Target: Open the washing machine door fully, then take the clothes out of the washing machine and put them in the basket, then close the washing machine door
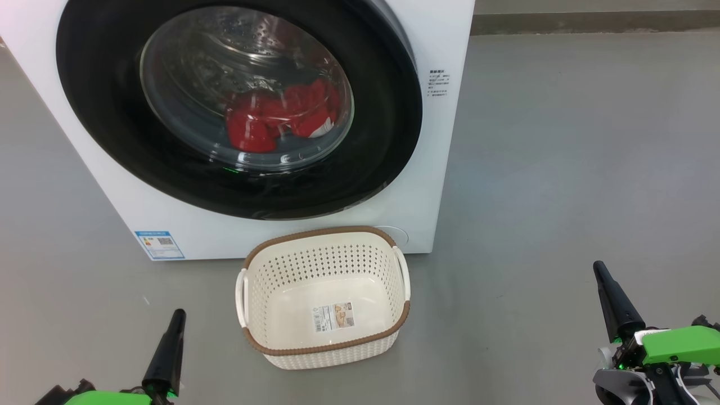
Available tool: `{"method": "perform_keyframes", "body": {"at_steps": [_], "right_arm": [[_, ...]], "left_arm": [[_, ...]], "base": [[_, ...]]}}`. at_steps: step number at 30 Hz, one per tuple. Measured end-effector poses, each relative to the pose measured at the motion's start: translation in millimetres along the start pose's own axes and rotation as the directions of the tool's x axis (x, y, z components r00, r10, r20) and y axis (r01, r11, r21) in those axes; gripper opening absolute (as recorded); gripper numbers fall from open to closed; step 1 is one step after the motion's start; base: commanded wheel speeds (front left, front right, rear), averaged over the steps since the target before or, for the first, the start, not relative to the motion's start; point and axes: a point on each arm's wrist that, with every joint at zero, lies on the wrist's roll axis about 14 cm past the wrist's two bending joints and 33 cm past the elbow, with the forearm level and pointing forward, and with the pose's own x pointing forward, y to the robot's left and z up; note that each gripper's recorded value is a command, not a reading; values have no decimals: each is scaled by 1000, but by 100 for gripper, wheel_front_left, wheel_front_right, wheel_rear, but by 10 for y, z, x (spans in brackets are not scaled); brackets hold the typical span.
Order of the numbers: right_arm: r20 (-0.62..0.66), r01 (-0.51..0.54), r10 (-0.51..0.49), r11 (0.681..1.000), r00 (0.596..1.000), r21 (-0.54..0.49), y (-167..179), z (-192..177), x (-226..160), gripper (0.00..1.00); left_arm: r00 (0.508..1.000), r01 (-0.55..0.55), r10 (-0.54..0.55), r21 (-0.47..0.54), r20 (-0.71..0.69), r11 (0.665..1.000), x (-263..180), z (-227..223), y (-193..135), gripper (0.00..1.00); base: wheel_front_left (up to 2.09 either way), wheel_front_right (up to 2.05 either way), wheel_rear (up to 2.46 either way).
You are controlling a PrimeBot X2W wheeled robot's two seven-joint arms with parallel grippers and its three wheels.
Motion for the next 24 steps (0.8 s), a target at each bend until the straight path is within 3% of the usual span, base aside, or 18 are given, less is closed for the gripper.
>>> {"method": "perform_keyframes", "body": {"at_steps": [24], "right_arm": [[0, 0, 0, 1000, 1000, 0, -1, 1, -1, 0]], "left_arm": [[1000, -1, 2, 2, -4, 1000, -1, -7, 5, 0]], "base": [[0, 0, 0]]}}
